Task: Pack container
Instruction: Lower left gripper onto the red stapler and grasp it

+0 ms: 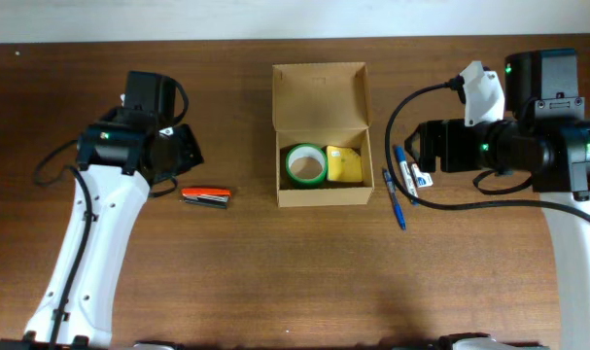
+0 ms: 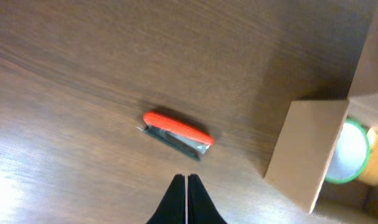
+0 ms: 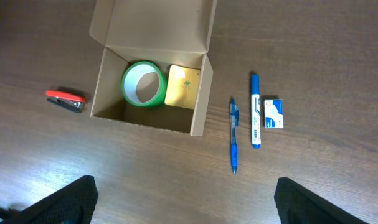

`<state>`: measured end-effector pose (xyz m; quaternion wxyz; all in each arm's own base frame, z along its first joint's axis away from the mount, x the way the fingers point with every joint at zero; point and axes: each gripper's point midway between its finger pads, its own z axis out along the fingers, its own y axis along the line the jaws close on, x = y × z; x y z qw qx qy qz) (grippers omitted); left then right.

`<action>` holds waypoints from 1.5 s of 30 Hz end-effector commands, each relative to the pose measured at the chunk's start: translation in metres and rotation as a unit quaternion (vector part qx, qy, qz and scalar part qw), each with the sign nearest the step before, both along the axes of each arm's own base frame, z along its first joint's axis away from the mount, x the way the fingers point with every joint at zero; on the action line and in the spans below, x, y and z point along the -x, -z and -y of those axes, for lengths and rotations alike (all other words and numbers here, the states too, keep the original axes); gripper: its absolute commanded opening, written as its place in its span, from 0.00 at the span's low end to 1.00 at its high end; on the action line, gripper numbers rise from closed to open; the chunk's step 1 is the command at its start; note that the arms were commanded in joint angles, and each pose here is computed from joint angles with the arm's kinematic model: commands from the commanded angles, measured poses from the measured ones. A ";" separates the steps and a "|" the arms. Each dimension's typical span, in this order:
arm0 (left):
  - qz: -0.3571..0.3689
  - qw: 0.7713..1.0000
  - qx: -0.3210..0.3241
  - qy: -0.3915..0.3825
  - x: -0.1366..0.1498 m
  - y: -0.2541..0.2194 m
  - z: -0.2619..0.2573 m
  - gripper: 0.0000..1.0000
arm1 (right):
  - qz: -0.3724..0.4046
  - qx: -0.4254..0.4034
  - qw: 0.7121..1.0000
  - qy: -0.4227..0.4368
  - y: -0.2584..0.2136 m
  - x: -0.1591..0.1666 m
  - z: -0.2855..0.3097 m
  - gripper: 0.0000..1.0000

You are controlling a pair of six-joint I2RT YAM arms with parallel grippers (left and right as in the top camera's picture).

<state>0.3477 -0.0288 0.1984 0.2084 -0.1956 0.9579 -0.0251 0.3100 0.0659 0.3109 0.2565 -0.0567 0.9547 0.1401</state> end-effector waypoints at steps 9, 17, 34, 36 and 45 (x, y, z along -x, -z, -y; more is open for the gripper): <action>-0.001 0.994 0.081 -0.072 -0.003 0.010 0.015 1.00 | 0.015 -0.006 1.000 -0.005 -0.006 -0.004 -0.001 1.00; -0.079 0.954 0.125 -0.260 0.009 0.065 0.012 1.00 | 0.016 -0.006 1.000 -0.005 -0.006 -0.004 -0.001 0.99; -0.203 0.917 0.125 -0.320 0.000 0.175 0.027 1.00 | 0.015 -0.006 1.000 -0.005 -0.006 -0.004 -0.001 0.99; -0.201 0.917 0.127 -0.319 -0.004 0.181 0.028 1.00 | 0.015 -0.006 1.000 -0.005 -0.006 -0.004 -0.001 0.99; -0.214 0.916 0.104 -0.323 0.000 0.197 0.022 1.00 | 0.015 -0.006 1.000 -0.005 -0.006 -0.004 -0.001 0.99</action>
